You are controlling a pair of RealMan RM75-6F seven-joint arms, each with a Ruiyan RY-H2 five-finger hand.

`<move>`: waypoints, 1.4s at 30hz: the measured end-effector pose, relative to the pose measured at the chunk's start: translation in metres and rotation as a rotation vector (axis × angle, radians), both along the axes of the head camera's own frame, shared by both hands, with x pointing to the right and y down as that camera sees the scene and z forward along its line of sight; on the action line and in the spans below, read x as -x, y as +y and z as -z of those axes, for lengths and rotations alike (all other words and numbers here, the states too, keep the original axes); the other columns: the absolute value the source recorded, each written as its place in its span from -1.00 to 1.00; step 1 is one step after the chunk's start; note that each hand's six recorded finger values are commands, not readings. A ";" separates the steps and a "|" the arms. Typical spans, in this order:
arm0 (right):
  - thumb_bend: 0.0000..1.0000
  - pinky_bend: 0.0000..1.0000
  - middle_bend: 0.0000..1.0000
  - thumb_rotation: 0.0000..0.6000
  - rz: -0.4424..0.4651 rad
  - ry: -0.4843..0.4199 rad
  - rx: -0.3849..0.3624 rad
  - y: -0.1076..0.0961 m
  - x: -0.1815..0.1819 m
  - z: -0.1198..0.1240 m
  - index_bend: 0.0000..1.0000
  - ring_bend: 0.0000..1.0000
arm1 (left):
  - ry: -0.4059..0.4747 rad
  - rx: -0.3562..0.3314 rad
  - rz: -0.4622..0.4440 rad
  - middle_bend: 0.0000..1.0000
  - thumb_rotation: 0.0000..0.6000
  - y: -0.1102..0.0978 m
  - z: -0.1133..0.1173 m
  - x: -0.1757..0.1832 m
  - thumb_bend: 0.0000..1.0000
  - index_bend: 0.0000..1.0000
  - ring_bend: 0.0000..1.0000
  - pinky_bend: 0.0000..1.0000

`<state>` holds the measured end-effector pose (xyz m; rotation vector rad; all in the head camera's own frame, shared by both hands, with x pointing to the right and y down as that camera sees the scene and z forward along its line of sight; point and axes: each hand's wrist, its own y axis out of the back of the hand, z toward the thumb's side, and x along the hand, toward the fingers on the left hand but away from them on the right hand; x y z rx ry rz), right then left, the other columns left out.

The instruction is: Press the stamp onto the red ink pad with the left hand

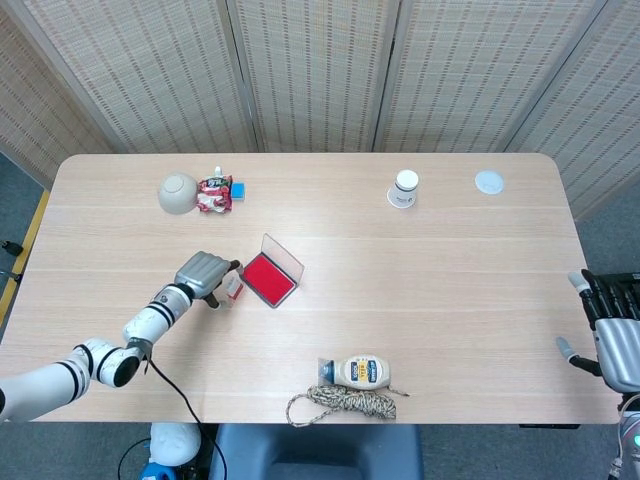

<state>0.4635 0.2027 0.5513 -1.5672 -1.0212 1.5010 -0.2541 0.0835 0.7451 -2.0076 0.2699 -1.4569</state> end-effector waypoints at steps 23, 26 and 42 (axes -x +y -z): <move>-0.44 -1.00 -1.00 1.00 -0.009 0.025 0.000 -0.002 -0.001 -0.004 -1.00 -1.00 | 0.294 -0.363 0.334 -0.14 1.00 0.033 0.134 0.116 -0.52 -1.00 -0.54 -0.26; -0.44 -1.00 -1.00 1.00 -0.013 0.040 -0.001 -0.003 0.000 -0.007 -1.00 -1.00 | 0.315 -0.431 0.396 -0.59 1.00 0.063 0.150 0.148 -0.52 -1.00 -0.89 -0.47; -0.44 -1.00 -1.00 1.00 -0.004 0.089 0.019 -0.004 0.009 -0.022 -1.00 -1.00 | 0.080 -0.584 0.394 -1.00 0.99 0.138 0.179 0.197 -0.59 -1.00 -1.00 -0.65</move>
